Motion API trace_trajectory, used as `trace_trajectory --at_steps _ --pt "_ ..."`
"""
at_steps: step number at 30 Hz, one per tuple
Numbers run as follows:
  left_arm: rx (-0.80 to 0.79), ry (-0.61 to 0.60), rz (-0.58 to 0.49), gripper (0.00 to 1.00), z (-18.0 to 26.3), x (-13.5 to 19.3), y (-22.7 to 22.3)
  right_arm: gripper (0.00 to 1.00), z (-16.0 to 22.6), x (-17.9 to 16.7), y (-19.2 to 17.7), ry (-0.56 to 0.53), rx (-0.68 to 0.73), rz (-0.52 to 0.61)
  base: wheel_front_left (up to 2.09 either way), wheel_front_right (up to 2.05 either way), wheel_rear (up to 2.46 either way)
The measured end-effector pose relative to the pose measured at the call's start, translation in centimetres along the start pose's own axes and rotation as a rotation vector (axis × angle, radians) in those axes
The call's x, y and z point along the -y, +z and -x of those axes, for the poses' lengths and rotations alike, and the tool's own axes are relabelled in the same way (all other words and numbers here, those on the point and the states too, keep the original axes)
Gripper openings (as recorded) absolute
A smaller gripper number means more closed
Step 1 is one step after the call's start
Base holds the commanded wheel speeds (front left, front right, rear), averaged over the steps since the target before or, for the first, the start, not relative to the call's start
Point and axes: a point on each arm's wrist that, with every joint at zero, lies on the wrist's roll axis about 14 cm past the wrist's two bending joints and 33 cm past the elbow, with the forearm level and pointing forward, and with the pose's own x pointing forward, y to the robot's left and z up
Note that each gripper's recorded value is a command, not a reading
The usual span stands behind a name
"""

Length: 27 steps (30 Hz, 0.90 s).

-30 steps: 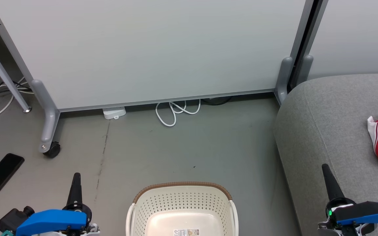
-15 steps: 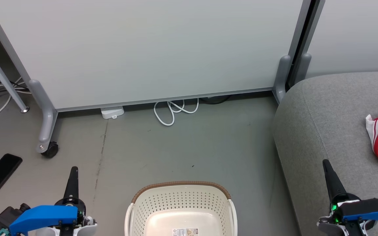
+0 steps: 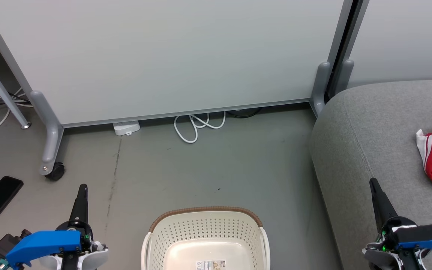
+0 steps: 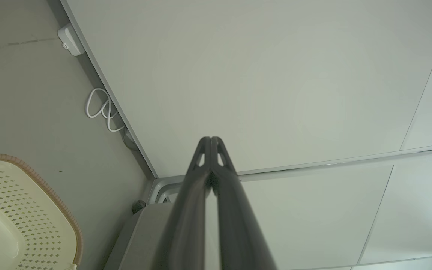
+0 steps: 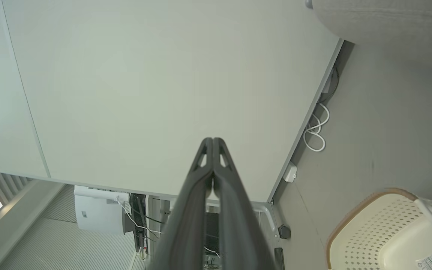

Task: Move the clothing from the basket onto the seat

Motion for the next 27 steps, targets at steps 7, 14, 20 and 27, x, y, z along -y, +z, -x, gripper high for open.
trace_trajectory --at_steps 7,14,20,27 --pt "-0.002 -0.015 0.050 0.00 -0.2 0.4 0.1 0.00 -0.2 -0.4 0.2 0.014 0.003 -0.052 0.00 0.00 0.00" --pt "-0.006 -0.029 0.098 0.00 -0.4 0.8 0.1 0.00 -0.2 -0.6 0.3 0.023 0.003 -0.102 0.00 0.00 0.00" --pt "-0.008 -0.047 0.144 0.00 -0.7 1.4 0.2 0.00 -0.3 -0.9 0.5 0.034 0.006 -0.149 0.00 0.00 0.00" --pt "-0.011 -0.059 0.175 0.00 -0.9 1.7 0.2 0.00 -0.4 -1.0 0.5 0.040 0.006 -0.180 0.00 0.00 0.00"
